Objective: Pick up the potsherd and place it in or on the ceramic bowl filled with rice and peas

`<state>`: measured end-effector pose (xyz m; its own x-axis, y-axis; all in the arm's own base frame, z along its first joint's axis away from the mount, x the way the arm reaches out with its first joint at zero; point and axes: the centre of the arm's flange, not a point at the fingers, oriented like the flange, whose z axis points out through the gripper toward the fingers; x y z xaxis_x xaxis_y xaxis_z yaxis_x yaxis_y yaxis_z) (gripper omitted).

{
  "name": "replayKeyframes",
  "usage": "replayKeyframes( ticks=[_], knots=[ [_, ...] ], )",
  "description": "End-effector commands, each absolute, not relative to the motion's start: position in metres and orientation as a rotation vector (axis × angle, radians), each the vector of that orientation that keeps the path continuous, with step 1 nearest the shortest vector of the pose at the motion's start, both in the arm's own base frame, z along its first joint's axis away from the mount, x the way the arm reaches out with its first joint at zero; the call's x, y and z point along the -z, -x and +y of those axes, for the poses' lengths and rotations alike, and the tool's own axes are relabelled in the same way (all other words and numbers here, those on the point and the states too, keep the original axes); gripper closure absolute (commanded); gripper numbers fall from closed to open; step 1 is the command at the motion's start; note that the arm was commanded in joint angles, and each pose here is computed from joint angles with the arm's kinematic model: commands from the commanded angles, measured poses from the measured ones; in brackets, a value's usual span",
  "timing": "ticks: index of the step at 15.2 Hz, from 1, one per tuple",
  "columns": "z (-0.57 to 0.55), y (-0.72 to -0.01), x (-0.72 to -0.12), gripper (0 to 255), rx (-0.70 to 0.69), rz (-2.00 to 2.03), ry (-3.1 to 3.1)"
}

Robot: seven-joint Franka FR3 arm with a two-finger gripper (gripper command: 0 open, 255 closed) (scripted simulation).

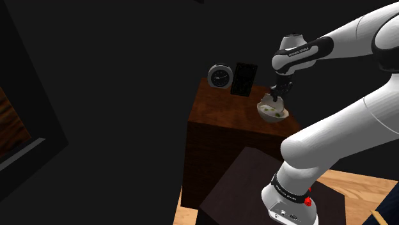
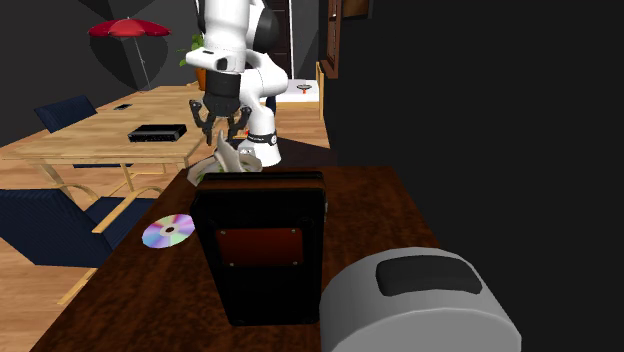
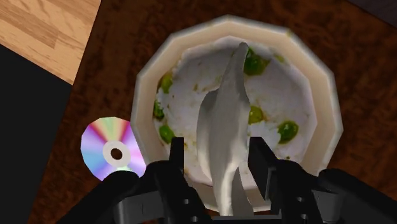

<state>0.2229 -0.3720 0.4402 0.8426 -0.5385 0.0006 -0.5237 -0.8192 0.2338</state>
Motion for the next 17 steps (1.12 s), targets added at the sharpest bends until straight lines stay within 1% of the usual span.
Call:
replayKeyframes(
  ticks=[1, 5, 9, 17],
  knots=[
    [-0.372, -0.223, -0.440, 0, 0.097, -0.818, -2.797],
    [-0.372, -0.223, -0.440, 0, 0.097, -0.818, -2.797],
    [-0.362, -0.229, -0.488, 0, 0.097, -0.817, -2.797],
    [-0.362, -0.229, -0.488, 0, 0.097, -0.817, -2.797]
  ],
)
